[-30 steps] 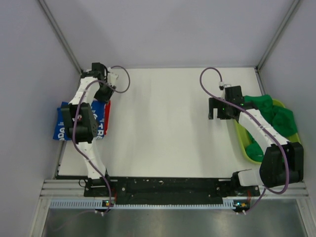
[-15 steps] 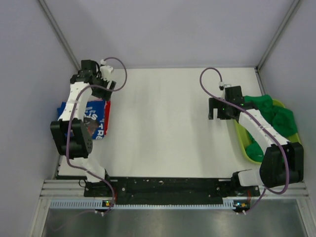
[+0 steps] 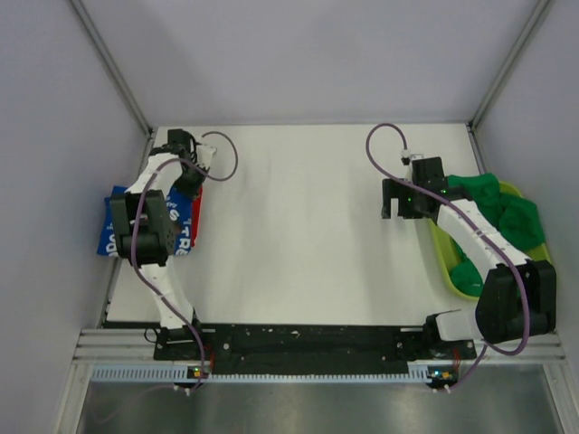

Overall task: Fold and stack the t-shirts
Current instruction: Put the neatly folded tshirt into the corner of the board with the left arm

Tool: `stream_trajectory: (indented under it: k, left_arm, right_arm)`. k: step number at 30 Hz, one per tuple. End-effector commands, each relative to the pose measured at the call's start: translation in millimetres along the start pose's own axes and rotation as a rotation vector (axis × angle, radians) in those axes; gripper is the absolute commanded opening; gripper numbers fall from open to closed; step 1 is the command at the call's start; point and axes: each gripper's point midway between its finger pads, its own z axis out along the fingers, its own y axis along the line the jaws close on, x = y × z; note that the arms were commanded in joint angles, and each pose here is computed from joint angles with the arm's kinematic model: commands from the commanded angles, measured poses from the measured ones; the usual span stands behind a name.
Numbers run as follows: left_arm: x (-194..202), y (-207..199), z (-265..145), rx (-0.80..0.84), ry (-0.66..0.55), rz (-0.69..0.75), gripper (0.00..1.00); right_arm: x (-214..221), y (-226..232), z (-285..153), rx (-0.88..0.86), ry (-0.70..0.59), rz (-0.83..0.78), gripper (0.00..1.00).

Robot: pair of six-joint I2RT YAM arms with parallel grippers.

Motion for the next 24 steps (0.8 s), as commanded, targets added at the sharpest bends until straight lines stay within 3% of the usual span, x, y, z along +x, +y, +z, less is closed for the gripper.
stream_trajectory:
  k: [1, 6, 13, 15, 19, 23, 24]
  left_arm:
    - [-20.2, 13.5, 5.6, -0.028, -0.043, -0.026, 0.00]
    - [-21.3, 18.7, -4.6, -0.019, -0.061, -0.050, 0.03]
    - [-23.0, 15.9, -80.7, -0.042, -0.200, -0.024, 0.23]
    - [-14.1, 9.7, -100.2, -0.039, -0.225, -0.003, 0.33]
    - [9.0, -18.2, -121.8, 0.015, -0.272, 0.034, 0.67]
    - [27.9, -59.9, -130.5, 0.139, -0.370, 0.075, 0.82]
    - [33.6, -68.1, -129.0, 0.156, -0.395, 0.088, 0.92]
  right_arm:
    - [-9.1, -0.3, -8.0, -0.004, -0.043, -0.010, 0.99]
    - [-8.4, 0.1, -7.7, -0.005, -0.040, -0.010, 0.99]
    - [-10.6, 0.8, -10.3, -0.007, -0.050, -0.008, 0.99]
    - [-12.4, 0.8, -12.2, -0.009, -0.058, -0.005, 0.99]
    - [-16.8, 1.6, -15.7, -0.011, -0.079, 0.007, 0.99]
    - [-20.6, 3.3, -24.2, -0.019, -0.125, 0.023, 0.99]
    - [-22.8, 3.7, -27.9, -0.022, -0.146, 0.028, 0.99]
